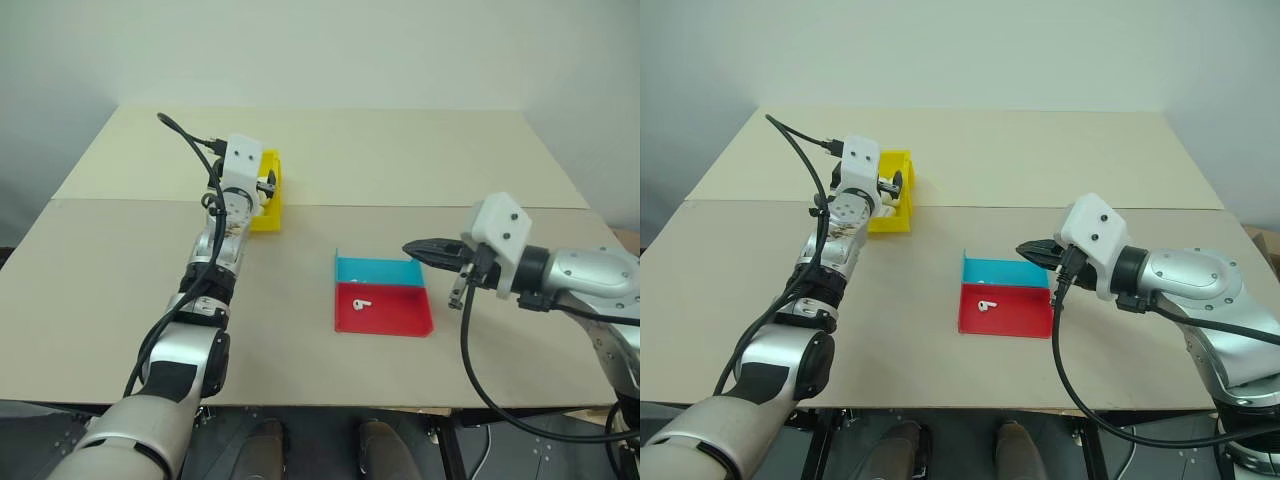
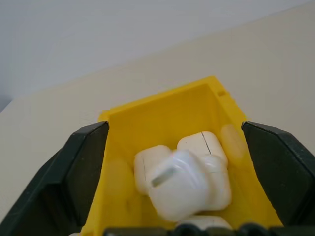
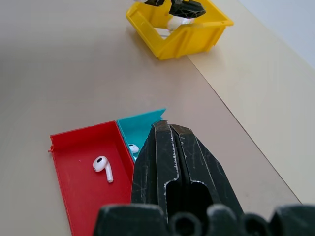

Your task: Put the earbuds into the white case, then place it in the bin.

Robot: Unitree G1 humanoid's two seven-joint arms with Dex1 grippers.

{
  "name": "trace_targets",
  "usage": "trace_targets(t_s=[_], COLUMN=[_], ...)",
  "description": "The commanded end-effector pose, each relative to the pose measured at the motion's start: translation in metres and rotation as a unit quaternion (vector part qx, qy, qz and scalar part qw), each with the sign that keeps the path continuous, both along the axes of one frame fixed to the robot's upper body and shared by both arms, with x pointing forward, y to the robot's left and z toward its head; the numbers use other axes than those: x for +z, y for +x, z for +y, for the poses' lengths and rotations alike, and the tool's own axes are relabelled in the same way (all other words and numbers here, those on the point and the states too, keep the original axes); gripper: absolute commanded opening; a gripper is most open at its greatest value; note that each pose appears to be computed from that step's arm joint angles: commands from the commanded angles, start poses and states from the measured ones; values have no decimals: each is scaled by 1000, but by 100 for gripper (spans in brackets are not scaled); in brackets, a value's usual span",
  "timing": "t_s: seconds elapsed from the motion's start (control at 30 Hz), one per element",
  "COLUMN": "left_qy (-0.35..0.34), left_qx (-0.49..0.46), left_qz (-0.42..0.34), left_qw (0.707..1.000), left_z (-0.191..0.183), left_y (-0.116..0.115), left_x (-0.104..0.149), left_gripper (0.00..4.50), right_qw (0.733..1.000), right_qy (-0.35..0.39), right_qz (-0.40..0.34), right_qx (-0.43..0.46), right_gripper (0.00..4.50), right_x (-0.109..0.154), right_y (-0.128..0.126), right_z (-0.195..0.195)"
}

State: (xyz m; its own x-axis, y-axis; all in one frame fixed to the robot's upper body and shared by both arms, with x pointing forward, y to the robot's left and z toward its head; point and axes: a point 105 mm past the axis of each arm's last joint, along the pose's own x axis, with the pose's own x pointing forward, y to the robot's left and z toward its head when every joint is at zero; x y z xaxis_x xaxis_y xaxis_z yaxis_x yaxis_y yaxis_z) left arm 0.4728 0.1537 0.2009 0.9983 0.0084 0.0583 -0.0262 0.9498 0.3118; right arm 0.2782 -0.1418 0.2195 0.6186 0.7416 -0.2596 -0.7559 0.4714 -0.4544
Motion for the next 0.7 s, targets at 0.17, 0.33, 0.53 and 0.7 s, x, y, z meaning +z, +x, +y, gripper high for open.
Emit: trace_targets(t_s=[0.17, 0.33, 0.53, 0.7], left_qy=[-120, -108, -39, -8], left_qx=[-218, -346, -428, -452], left_qz=[-87, -53, 17, 55], left_qw=[965, 931, 903, 890], left_z=[-28, -23, -5, 10], left_y=[-36, -87, -151, -187], left_x=[50, 36, 22, 19], left_gripper=[448, 448, 448, 448], right_qw=[1000, 998, 994, 992], right_qy=[-23, -65, -106, -119], right_qz=[-19, -3, 8, 2], right_qx=[-8, 6, 23, 36], right_gripper=[0, 0, 0, 0], right_x=[5, -5, -3, 7], right_y=[-9, -22, -32, -35], right_z=[-11, -29, -60, -80])
